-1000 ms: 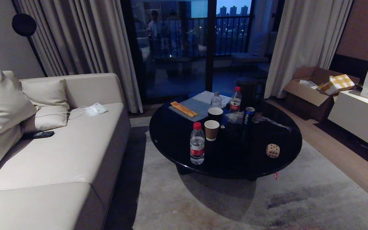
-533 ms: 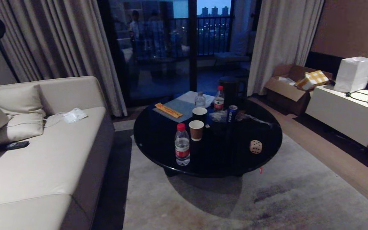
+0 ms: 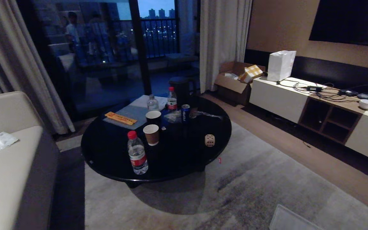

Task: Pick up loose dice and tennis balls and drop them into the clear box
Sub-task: Put the toys in the box

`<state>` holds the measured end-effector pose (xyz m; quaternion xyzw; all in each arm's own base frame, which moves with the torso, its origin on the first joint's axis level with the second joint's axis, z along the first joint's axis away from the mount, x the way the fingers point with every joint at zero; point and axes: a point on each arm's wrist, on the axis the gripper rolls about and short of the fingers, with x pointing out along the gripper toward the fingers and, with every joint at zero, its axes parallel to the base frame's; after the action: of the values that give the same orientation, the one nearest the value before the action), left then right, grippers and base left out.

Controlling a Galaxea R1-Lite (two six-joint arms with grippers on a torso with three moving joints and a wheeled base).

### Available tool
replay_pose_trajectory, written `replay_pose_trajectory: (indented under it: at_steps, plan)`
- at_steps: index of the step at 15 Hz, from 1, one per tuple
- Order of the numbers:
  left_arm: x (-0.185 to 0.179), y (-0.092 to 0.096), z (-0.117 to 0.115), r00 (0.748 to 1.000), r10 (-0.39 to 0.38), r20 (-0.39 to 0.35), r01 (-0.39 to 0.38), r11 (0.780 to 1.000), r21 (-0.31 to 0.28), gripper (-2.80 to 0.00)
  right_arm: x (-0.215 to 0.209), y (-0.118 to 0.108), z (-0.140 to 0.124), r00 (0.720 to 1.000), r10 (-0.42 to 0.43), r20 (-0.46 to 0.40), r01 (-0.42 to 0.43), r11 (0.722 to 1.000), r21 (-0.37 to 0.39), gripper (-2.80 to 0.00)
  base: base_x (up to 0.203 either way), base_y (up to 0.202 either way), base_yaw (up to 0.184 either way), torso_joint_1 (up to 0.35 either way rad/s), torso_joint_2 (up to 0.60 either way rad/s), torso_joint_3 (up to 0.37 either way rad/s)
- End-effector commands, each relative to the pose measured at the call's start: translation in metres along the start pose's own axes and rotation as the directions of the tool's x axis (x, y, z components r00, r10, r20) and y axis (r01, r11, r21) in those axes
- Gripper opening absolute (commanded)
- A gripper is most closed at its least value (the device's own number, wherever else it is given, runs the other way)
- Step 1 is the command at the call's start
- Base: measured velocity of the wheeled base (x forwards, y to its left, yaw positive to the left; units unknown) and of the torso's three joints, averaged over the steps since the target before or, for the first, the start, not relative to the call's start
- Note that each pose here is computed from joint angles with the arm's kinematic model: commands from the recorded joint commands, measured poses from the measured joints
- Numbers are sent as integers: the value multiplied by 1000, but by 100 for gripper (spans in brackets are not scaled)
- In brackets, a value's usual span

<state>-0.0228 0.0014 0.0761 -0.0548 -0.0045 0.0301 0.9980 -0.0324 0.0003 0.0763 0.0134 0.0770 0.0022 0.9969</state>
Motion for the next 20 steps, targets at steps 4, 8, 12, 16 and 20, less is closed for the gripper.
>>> replay_pose_trajectory:
  at_steps: [4, 8, 12, 16, 20]
  plan:
    - [0, 0, 0, 1000, 1, -1, -1, 1000, -1, -280, 0, 0, 0, 1000, 0, -2, 0, 1000, -1, -280, 0, 11, -165, 3, 3, 2]
    - [0, 0, 0, 1000, 1, 0, -1, 1000, -1, -280, 0, 0, 0, 1000, 0, -2, 0, 1000, 0, -280, 0, 8, -163, 3, 1, 3]
    - [0, 0, 0, 1000, 1, 0, -1, 1000, -1, -280, 0, 0, 0, 1000, 1, -2, -1, 1000, 0, -280, 1, 9, -161, 6, 3, 2]
    - [0, 0, 0, 1000, 1, -1, -1, 1000, -1, -280, 0, 0, 0, 1000, 0, -2, 0, 1000, 0, -280, 1, 10, -162, -1, 1, 2]
    - [0, 0, 0, 1000, 1, -1, -1, 1000, -1, -280, 0, 0, 0, 1000, 0, -2, 0, 1000, 0, -280, 0, 8, -164, 5, 4, 0]
